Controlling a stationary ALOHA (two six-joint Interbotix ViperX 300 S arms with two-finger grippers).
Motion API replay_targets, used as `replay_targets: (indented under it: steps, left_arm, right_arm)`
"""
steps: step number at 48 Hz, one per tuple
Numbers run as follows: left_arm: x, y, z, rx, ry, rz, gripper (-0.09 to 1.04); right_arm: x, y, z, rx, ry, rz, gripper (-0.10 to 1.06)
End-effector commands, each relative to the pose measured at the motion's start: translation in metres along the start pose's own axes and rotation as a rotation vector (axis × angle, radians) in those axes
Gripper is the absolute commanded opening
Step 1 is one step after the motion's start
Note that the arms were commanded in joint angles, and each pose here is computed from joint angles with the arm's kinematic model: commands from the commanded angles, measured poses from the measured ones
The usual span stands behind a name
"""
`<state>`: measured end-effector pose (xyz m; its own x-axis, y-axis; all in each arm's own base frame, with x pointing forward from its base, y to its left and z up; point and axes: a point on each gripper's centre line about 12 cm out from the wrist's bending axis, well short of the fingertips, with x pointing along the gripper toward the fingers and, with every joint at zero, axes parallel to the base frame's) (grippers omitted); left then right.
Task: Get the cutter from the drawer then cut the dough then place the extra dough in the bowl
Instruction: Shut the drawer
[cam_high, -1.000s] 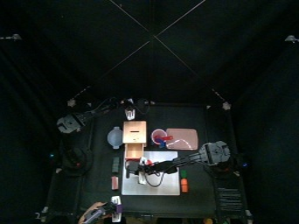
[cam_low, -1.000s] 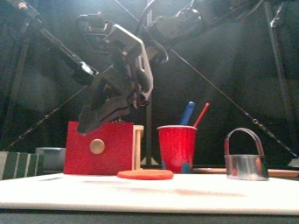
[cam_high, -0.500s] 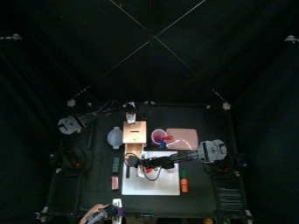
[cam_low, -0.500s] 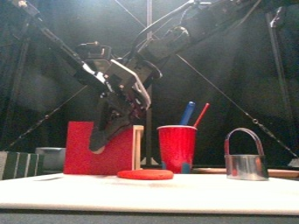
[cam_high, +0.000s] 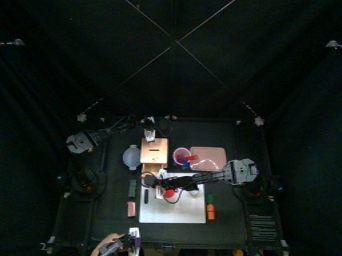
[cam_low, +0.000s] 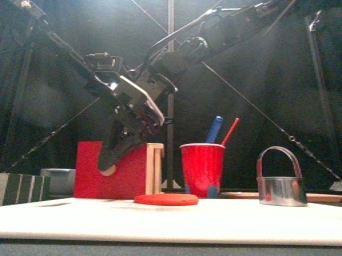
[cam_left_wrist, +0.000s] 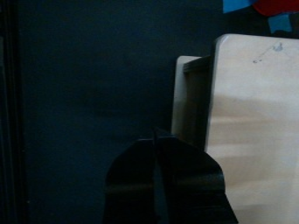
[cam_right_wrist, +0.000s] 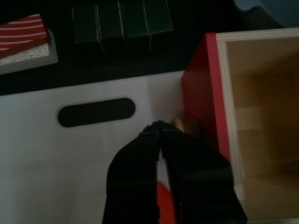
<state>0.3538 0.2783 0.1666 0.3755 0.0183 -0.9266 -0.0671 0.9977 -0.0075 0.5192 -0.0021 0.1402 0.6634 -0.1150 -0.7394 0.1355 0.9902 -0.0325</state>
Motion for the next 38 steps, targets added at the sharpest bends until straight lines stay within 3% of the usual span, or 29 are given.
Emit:
replay_targets:
  steps: [1, 8, 30, 38]
  left_arm:
    - [-0.009, 0.001, 0.006, 0.009, -0.023, 0.018, 0.36]
    - [-0.008, 0.0, 0.007, 0.006, -0.024, 0.014, 0.36]
    - [-0.004, -0.006, 0.006, 0.0, -0.017, -0.003, 0.36]
    - [-0.004, -0.007, 0.006, 0.0, -0.018, -0.005, 0.36]
  right_arm:
    - [-0.009, -0.022, 0.018, 0.016, -0.046, -0.032, 0.06]
    - [-0.006, -0.034, 0.014, 0.025, -0.03, -0.052, 0.06]
    - [-0.011, -0.063, 0.015, -0.029, 0.009, -0.143, 0.06]
    - [-0.011, -0.073, 0.014, -0.029, 0.012, -0.16, 0.06]
